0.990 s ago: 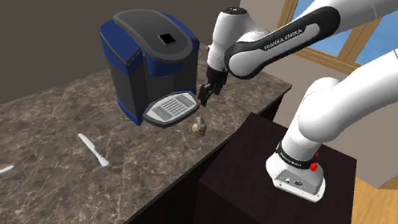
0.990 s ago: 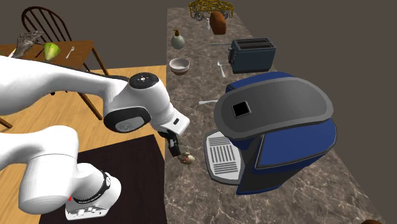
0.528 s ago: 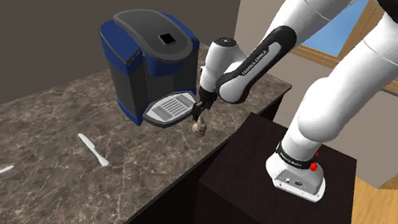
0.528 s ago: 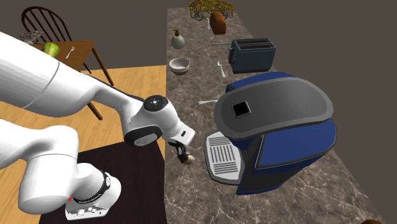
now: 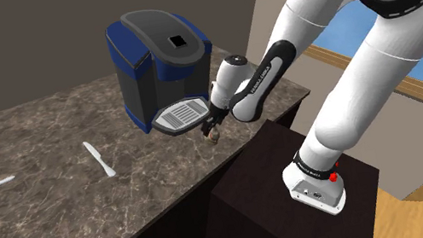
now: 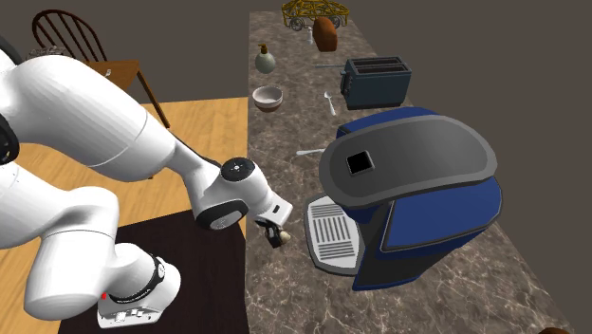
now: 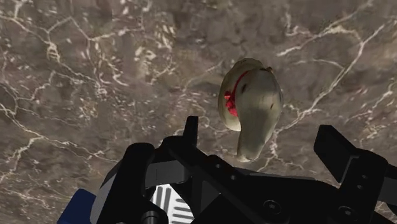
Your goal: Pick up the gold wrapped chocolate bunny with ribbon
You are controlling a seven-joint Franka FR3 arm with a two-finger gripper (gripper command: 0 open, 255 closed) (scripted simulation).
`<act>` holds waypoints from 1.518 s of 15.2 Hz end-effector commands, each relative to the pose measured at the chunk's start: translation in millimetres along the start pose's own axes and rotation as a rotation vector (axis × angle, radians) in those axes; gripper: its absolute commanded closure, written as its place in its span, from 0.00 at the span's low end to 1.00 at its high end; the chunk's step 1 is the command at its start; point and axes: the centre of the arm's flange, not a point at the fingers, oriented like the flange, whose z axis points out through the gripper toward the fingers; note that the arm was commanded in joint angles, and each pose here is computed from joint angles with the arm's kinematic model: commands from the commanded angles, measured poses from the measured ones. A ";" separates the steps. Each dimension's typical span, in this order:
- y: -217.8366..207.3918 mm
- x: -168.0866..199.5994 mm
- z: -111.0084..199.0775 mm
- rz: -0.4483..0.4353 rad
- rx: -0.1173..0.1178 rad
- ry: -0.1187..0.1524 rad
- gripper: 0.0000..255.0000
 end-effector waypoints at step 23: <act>-0.8 9.8 -58.4 0.000 0.001 0.001 1.00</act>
